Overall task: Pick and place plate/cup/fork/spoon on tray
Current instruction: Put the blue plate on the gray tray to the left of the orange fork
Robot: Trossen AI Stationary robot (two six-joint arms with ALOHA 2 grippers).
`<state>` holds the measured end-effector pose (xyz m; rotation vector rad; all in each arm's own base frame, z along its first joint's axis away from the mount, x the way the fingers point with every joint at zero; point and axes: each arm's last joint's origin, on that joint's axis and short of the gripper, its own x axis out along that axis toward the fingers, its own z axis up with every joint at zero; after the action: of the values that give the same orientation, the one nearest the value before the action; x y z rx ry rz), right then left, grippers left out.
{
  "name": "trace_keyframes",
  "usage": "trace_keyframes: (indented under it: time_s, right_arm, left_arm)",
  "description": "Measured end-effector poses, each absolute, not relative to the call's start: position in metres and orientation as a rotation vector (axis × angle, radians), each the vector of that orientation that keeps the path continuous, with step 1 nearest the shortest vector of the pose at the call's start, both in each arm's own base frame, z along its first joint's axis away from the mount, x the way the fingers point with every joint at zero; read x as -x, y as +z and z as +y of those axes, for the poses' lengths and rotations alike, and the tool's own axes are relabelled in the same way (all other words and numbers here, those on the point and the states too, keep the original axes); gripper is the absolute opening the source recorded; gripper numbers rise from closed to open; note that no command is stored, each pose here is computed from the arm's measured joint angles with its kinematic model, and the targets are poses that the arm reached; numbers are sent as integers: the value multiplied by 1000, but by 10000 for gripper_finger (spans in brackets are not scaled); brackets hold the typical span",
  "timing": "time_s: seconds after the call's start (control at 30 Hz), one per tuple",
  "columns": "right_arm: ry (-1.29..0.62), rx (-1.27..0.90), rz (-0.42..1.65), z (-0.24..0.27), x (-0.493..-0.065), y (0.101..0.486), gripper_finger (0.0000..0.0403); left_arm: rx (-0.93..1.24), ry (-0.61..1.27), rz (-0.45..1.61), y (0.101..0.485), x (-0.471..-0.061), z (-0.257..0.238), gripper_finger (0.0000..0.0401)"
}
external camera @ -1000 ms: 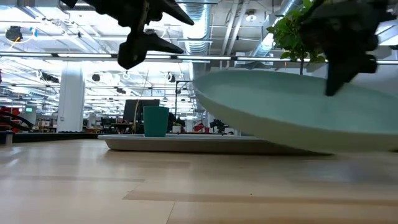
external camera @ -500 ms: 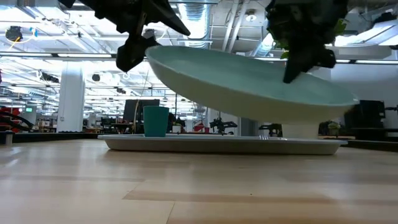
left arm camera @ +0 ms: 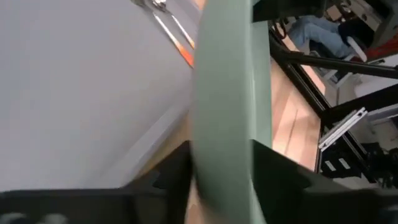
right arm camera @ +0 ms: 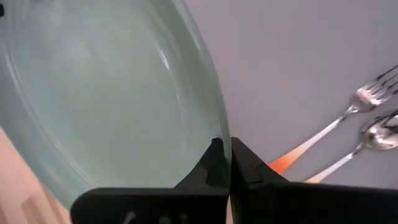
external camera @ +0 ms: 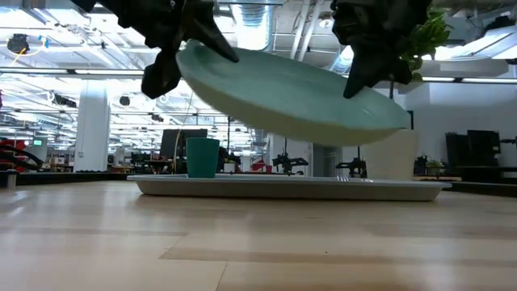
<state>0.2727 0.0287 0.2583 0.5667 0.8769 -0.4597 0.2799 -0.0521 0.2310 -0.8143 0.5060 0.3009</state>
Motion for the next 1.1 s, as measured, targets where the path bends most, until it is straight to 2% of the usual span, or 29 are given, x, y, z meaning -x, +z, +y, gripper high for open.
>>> trace_keyframes:
  time_s: [0.13, 0.17, 0.53, 0.67, 1.1]
  right_arm:
    - [-457, -575, 861, 27, -274, 260, 12]
    - [-458, -578, 860, 27, -274, 260, 15]
    - [-485, -558, 849, 20, -271, 262, 79]
    - [-502, -563, 825, 13, -264, 271, 94]
    - [-590, -503, 683, 0, -215, 312, 101]
  left_arm:
    - [812, 360, 551, 225, -276, -50, 30]
    - [812, 368, 558, 224, -276, -50, 18]
    - [928, 447, 567, 221, -273, -47, 11]
    - [987, 551, 598, 216, -269, -41, 11]
    - [1200, 831, 570, 207, -259, -26, 14]
